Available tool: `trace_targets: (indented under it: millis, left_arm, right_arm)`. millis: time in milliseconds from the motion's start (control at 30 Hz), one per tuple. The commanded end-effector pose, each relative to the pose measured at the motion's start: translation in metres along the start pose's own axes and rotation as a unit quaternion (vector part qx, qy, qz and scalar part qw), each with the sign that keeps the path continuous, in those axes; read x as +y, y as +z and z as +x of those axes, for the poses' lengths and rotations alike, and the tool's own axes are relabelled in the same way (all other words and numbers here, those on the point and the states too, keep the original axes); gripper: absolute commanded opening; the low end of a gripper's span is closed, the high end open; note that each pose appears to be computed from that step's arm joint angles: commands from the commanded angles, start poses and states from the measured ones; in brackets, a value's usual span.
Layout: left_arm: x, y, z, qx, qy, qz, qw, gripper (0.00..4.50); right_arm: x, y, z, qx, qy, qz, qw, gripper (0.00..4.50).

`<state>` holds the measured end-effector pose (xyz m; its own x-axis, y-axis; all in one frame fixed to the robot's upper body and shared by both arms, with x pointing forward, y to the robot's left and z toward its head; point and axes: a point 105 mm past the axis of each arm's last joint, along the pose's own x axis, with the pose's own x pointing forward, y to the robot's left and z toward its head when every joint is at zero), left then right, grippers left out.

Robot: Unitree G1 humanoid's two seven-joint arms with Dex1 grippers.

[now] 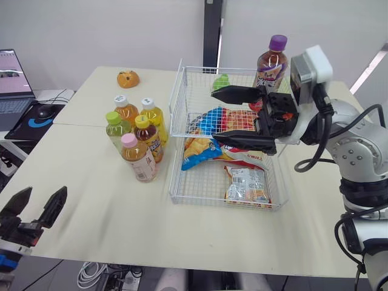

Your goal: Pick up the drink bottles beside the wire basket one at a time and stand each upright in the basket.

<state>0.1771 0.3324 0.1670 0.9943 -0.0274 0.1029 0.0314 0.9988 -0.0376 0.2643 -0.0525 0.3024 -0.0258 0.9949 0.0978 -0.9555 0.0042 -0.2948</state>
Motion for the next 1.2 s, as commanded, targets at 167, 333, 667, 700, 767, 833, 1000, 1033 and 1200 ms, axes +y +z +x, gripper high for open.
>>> trace_targets:
  millis: [167, 333, 667, 700, 767, 833, 1000, 1033, 1200]
  left_arm:
    - [-0.018, 0.026, 0.060, -0.036, -0.048, 0.018, 0.998, 4.46]
    - [-0.032, 0.033, 0.121, -0.034, -0.076, 0.033, 0.996, 4.46]
    - [-0.046, 0.024, 0.177, -0.025, -0.103, 0.051, 0.993, 4.46]
    - [-0.046, 0.024, 0.179, -0.026, -0.101, 0.052, 0.993, 4.46]
    - [-0.047, 0.026, 0.181, -0.031, -0.102, 0.053, 0.993, 4.46]
    - [-0.047, 0.027, 0.183, -0.034, -0.103, 0.055, 0.993, 4.46]
    - [-0.044, 0.026, 0.181, -0.037, -0.103, 0.052, 0.993, 3.50]
    - [-0.044, 0.025, 0.181, -0.037, -0.104, 0.051, 0.993, 3.27]
    - [-0.044, 0.023, 0.177, -0.034, -0.105, 0.052, 0.993, 1.73]
  right_arm:
    - [-0.001, 0.010, -0.004, -0.003, -0.013, -0.031, 0.999, 4.50]
    - [0.002, 0.012, -0.011, 0.009, -0.044, -0.041, 0.998, 4.50]
    - [0.008, 0.020, -0.025, 0.028, -0.098, -0.053, 0.993, 4.50]
    - [0.008, 0.021, -0.025, 0.028, -0.101, -0.053, 0.993, 4.50]
    - [0.010, 0.021, -0.026, 0.029, -0.106, -0.053, 0.993, 4.50]
    - [0.010, 0.022, -0.027, 0.030, -0.109, -0.052, 0.992, 4.50]
    - [0.012, 0.023, -0.028, 0.031, -0.116, -0.052, 0.991, 4.50]
    - [0.013, 0.023, -0.028, 0.031, -0.116, -0.053, 0.991, 4.50]
    - [0.014, 0.023, -0.027, 0.031, -0.116, -0.052, 0.991, 4.50]
